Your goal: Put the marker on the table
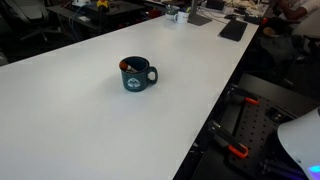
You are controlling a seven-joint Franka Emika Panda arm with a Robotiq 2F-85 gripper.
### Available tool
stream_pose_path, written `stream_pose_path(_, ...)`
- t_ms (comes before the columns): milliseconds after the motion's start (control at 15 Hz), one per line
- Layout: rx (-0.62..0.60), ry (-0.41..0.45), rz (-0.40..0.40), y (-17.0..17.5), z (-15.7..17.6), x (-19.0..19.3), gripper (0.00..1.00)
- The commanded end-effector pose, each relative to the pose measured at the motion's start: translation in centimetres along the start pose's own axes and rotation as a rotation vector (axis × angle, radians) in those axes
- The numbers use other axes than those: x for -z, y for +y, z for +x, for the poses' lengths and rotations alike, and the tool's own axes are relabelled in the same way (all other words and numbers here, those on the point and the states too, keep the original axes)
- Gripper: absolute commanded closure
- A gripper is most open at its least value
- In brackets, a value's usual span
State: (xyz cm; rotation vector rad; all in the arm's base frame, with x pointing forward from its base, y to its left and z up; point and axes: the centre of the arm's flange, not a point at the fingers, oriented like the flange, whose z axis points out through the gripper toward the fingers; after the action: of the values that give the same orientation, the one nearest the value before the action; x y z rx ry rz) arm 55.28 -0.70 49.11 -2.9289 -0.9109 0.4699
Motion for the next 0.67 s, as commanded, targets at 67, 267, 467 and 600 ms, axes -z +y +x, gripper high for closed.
stream_pose_path(67, 0.012, -0.008, 0.0, -0.2, 0.6, -0.2, 0.0)
stream_pose_path(267, 0.009, -0.007, 0.002, 0.1, 0.5, -0.1, 0.0)
stream_pose_path(467, 0.027, -0.02, 0.004, 0.6, 1.2, -0.7, 0.0)
stream_pose_path(600, 0.06, -0.039, 0.0, 0.1, 2.5, -1.2, 0.0)
